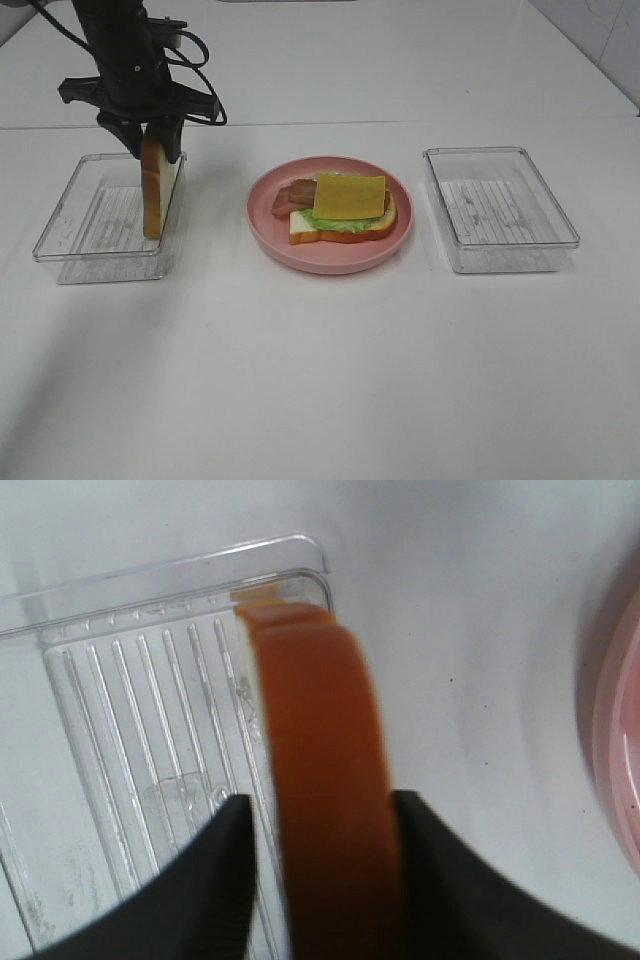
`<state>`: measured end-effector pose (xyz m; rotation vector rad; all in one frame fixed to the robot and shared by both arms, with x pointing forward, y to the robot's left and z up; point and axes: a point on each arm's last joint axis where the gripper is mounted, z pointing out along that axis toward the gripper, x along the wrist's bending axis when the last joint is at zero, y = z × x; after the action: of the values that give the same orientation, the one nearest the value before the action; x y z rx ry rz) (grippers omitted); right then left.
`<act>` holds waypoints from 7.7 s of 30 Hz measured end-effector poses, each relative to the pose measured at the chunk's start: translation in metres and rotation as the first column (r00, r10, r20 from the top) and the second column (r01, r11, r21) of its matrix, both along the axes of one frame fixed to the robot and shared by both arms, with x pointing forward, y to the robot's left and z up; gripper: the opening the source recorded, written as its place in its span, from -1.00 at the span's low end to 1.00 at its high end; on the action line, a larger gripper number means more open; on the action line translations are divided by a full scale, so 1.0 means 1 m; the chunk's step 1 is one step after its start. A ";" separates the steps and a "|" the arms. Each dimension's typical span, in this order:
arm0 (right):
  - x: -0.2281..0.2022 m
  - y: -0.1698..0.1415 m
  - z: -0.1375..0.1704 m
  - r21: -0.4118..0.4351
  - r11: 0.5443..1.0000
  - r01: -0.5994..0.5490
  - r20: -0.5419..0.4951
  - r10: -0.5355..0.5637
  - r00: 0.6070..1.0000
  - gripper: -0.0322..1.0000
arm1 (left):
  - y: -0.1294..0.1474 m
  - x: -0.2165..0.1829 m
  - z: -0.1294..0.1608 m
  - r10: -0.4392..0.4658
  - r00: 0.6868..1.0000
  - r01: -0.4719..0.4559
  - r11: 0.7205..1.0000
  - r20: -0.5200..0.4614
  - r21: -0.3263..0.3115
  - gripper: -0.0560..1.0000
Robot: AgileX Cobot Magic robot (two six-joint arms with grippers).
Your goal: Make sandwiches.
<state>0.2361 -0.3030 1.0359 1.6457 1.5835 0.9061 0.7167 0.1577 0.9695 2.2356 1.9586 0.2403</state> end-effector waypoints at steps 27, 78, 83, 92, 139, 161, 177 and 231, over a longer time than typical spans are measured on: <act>0.000 0.000 0.000 0.000 1.000 0.000 0.000 0.000 1.000 0.92 | 0.001 -0.003 0.016 0.045 0.999 -0.044 0.999 0.027 -0.020 -0.49; 0.000 0.000 0.000 0.000 1.000 0.000 0.000 0.000 1.000 0.92 | -0.118 -0.012 -0.012 -0.080 0.995 0.103 0.647 0.068 -0.755 -0.49; 0.000 0.000 0.000 0.000 1.000 0.000 0.000 0.000 1.000 0.92 | -0.123 -0.013 -0.016 -0.085 0.994 0.104 0.640 0.064 -0.761 -0.49; 0.000 0.000 0.000 0.000 1.000 0.000 0.000 0.000 1.000 0.92 | -0.123 -0.010 -0.035 -0.073 0.996 0.087 0.659 0.051 -0.747 -0.49; 0.000 0.000 0.000 0.000 1.000 0.000 0.000 0.000 1.000 0.92 | -0.078 -0.004 0.079 -0.120 0.963 0.184 0.948 0.242 -0.261 0.81; 0.000 0.000 0.000 0.000 1.000 0.000 0.000 0.000 1.000 0.92 | 0.104 0.002 0.111 0.079 0.967 -0.059 0.995 0.244 -0.086 0.87; 0.000 0.000 0.000 0.000 1.000 0.000 0.000 0.000 1.000 0.92 | 0.108 -0.157 0.145 0.026 0.992 -0.020 0.999 0.120 -0.051 0.87; 0.000 0.000 0.000 0.000 1.000 0.000 0.000 0.000 1.000 0.92 | 0.142 -0.486 0.085 0.027 0.652 0.070 0.993 0.758 -0.095 0.88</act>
<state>0.2361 -0.3030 1.0359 1.6457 1.5835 0.9061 0.2302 0.3002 1.0546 1.6461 1.4147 0.8788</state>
